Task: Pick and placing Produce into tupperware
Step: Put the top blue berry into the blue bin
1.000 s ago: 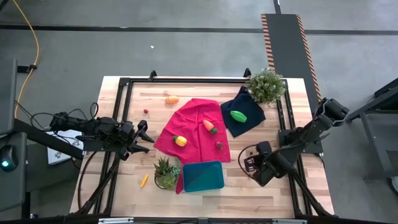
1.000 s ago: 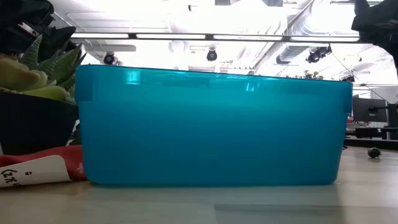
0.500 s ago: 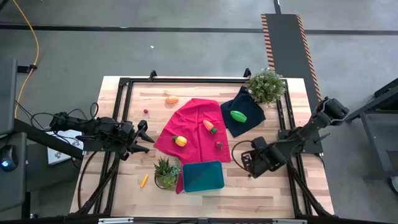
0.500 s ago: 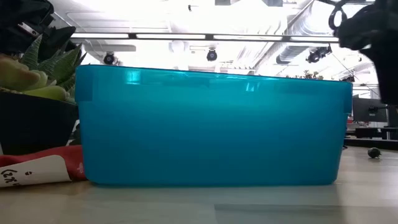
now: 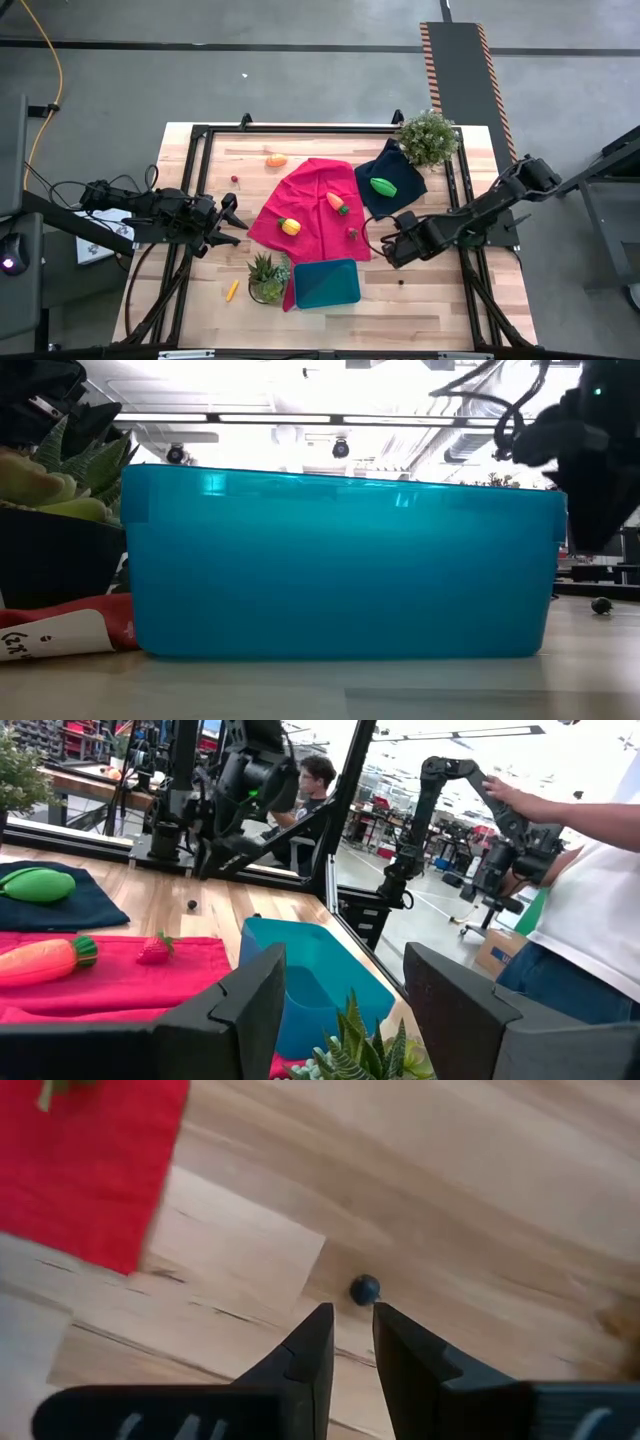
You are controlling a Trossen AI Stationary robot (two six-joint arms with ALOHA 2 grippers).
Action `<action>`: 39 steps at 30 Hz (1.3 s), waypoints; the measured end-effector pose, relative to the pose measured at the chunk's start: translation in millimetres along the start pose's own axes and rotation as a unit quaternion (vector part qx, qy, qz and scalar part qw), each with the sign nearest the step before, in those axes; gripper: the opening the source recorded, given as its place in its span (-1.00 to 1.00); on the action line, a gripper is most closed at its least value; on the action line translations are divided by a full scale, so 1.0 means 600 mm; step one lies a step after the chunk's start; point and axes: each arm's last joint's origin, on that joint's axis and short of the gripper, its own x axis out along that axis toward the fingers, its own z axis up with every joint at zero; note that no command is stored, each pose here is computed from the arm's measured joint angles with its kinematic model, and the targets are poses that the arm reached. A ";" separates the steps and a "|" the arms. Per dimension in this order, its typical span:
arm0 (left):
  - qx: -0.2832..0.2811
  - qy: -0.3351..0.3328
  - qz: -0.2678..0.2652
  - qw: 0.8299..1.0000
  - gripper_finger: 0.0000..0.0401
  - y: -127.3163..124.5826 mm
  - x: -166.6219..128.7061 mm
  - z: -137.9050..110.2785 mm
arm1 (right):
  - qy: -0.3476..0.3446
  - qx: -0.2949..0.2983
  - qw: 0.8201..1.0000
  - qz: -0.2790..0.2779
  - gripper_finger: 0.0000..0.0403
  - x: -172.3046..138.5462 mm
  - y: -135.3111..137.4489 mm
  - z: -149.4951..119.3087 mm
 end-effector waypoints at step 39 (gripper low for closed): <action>0.000 0.000 0.000 1.000 -0.04 0.000 0.000 0.000 | 0.114 -0.086 0.990 0.011 -0.67 0.021 -0.012 0.071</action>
